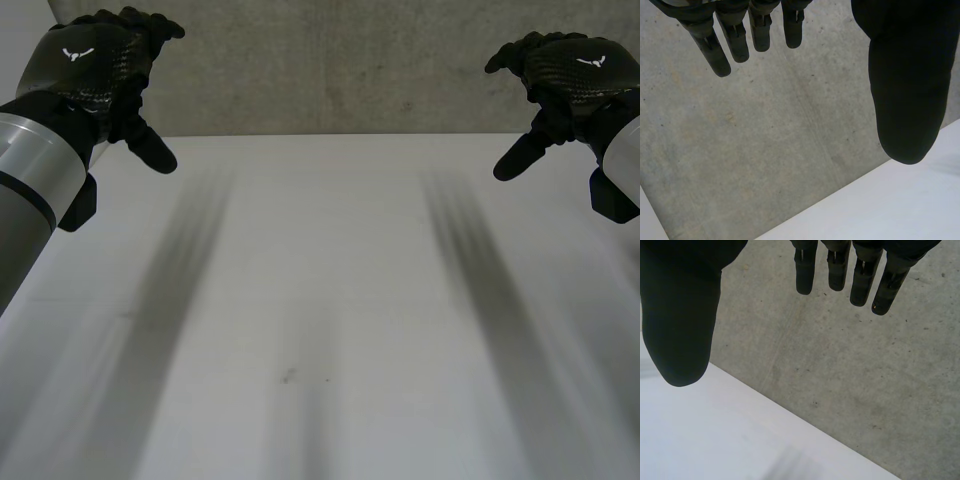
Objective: Fold the towel.
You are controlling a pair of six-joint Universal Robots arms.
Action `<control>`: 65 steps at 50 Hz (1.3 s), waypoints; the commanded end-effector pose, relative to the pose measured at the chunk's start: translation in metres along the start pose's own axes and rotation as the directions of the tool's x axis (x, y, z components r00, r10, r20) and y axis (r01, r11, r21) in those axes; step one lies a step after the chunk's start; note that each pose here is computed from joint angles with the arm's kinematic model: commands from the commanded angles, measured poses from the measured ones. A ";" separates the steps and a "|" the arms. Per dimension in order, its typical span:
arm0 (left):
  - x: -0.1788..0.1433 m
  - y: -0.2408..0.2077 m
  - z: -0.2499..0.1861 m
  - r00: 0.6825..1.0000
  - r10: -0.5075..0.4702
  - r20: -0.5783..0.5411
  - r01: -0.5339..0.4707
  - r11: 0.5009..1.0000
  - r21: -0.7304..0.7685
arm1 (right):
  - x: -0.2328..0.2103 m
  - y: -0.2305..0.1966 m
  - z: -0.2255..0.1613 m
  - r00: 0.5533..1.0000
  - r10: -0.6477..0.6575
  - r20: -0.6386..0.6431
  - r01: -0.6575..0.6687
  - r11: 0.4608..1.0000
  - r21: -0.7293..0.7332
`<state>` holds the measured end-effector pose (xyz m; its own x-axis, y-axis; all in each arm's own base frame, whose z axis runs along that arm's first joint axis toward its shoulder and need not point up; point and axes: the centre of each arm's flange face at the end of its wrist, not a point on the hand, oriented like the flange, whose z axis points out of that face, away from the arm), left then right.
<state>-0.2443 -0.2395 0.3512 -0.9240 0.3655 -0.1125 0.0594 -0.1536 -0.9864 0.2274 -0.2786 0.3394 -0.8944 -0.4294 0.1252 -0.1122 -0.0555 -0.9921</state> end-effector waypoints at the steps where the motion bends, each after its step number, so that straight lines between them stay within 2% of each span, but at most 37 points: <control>1: 0.000 -0.004 0.002 1.000 0.001 -0.006 -0.001 0.999 0.035 | -0.001 0.000 0.000 1.000 0.003 0.005 -0.003 1.000 -0.002; 14: 0.001 -0.005 -0.002 1.000 0.001 -0.012 0.000 0.999 0.048 | -0.007 0.006 -0.001 0.999 0.008 0.048 -0.008 1.000 -0.014; 65: 0.002 -0.005 0.000 1.000 0.003 -0.007 -0.003 0.996 0.085 | -0.006 0.007 0.000 0.999 -0.001 0.045 0.001 1.000 -0.014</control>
<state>-0.2462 -0.2384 0.3559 -0.9209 0.3721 -0.1162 0.0290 -0.2318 -0.9723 0.2316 -0.2762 0.3321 -0.8738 -0.4701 0.1247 -0.1182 -0.0435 -0.9920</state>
